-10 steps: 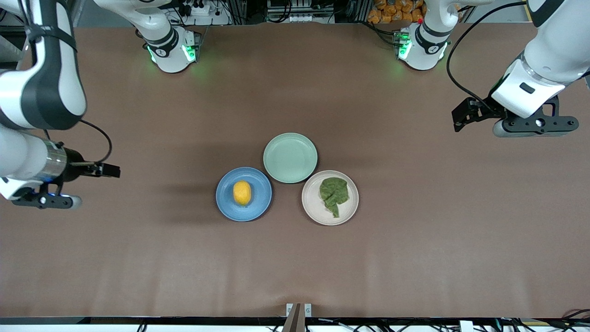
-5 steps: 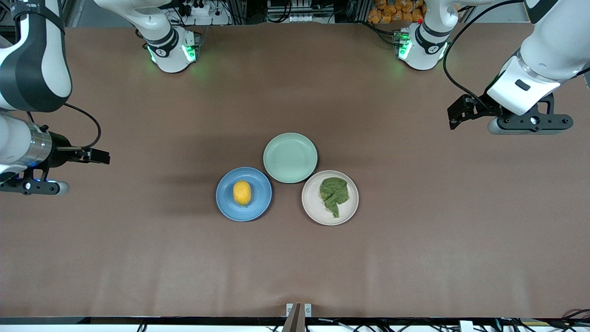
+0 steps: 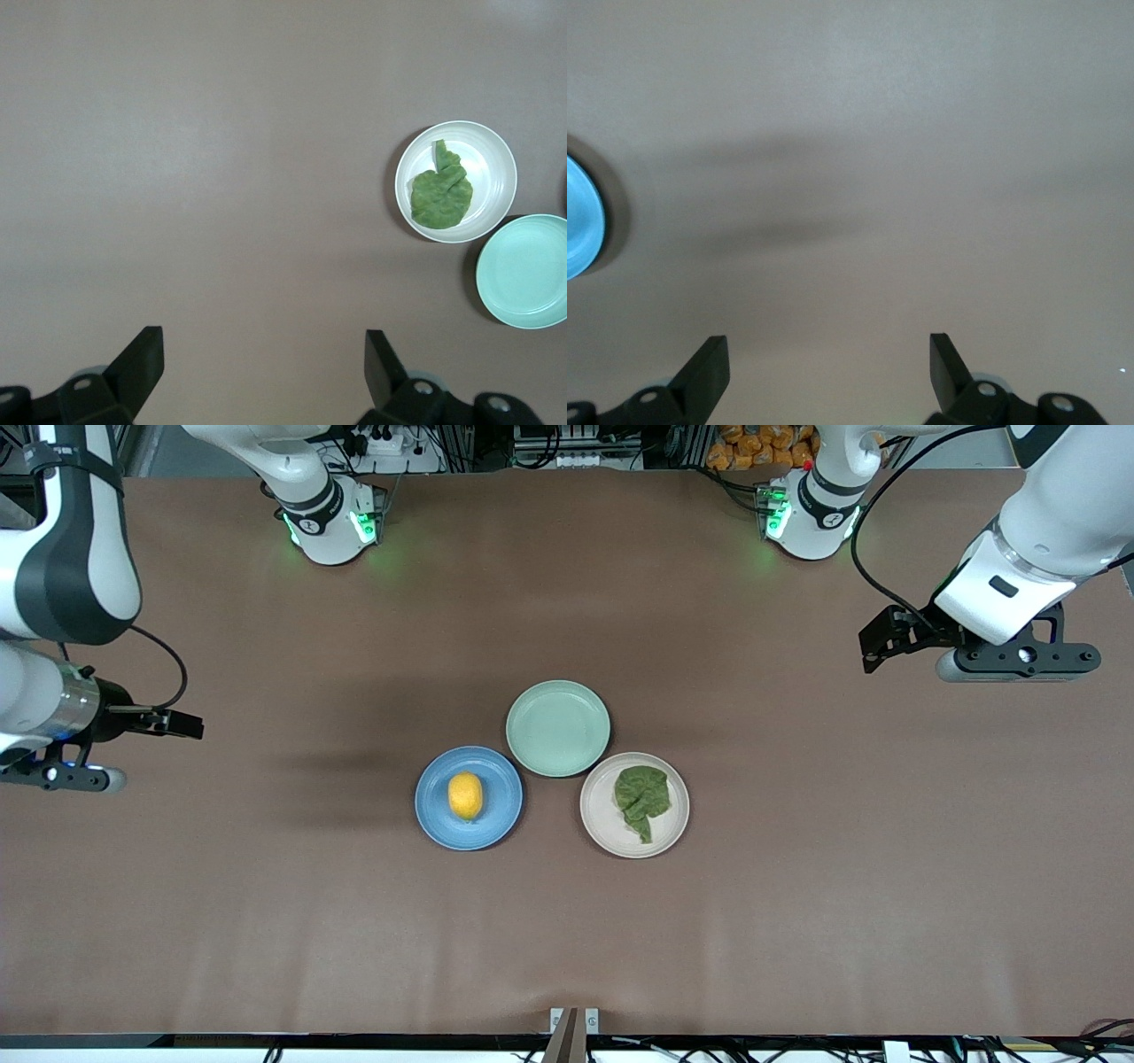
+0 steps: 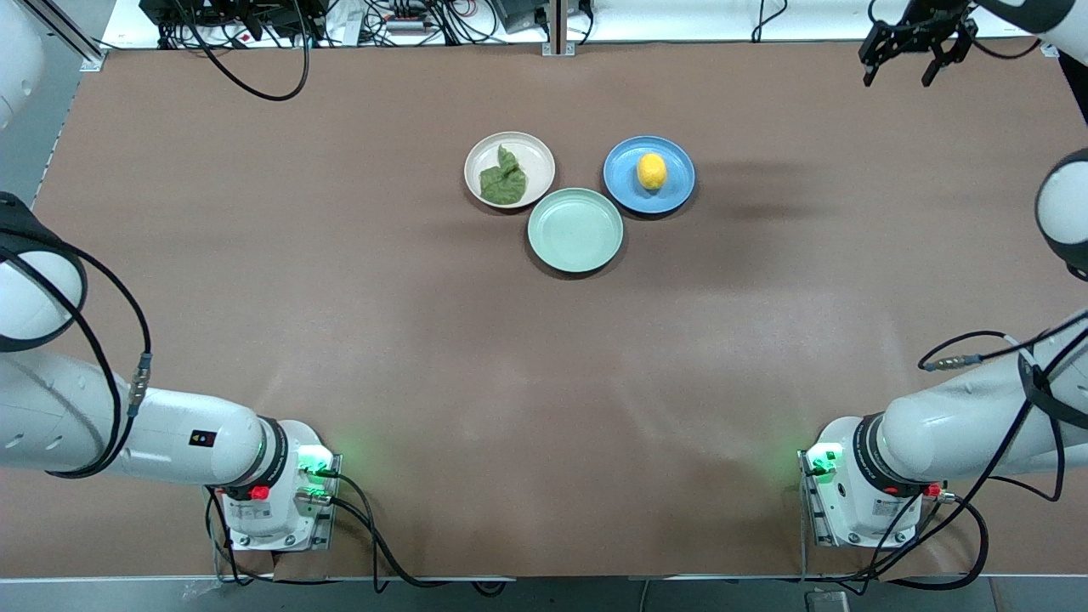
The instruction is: Place lemon and lettuce in plates
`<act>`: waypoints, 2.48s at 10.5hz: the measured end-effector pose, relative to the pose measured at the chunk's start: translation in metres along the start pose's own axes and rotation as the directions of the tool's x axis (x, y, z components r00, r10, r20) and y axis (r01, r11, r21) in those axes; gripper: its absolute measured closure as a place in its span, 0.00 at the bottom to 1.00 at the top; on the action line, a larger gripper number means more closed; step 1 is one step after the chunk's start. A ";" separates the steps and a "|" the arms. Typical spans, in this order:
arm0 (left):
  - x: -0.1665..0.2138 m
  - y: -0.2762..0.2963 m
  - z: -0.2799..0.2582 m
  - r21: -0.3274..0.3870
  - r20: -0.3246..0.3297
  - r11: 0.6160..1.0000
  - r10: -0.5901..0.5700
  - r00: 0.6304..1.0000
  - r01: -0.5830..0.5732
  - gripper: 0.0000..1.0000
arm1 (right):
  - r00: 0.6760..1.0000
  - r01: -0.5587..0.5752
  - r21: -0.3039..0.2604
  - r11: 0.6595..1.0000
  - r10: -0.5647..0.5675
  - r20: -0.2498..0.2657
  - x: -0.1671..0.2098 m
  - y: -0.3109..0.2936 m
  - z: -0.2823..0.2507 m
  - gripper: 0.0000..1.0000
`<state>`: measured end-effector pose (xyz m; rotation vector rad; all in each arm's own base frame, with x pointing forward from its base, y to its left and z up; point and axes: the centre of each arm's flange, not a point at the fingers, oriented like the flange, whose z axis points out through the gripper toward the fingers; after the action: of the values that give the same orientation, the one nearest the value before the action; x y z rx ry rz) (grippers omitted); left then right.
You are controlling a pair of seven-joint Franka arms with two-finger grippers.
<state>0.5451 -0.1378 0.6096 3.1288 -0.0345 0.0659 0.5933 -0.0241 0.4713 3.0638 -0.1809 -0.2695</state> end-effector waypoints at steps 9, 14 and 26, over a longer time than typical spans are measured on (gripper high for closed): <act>0.002 -0.004 -0.008 -0.003 -0.016 1.000 -0.008 1.000 0.008 0.00 | 0.995 -0.058 -0.002 0.998 0.058 -0.078 -0.038 0.047 0.009 0.00; 0.002 -0.005 -0.011 -0.004 -0.022 1.000 -0.010 1.000 0.010 0.00 | 0.996 -0.054 -0.007 0.998 0.054 -0.068 -0.046 0.044 -0.050 0.00; 0.002 -0.006 -0.011 -0.004 -0.022 1.000 -0.012 1.000 0.012 0.00 | 0.990 -0.037 -0.010 0.999 0.035 -0.139 -0.020 0.050 -0.101 0.00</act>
<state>0.5471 -0.1313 0.6207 3.1231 -0.0156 0.1007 0.5858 -0.0660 0.5777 3.0482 -0.2255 -0.0541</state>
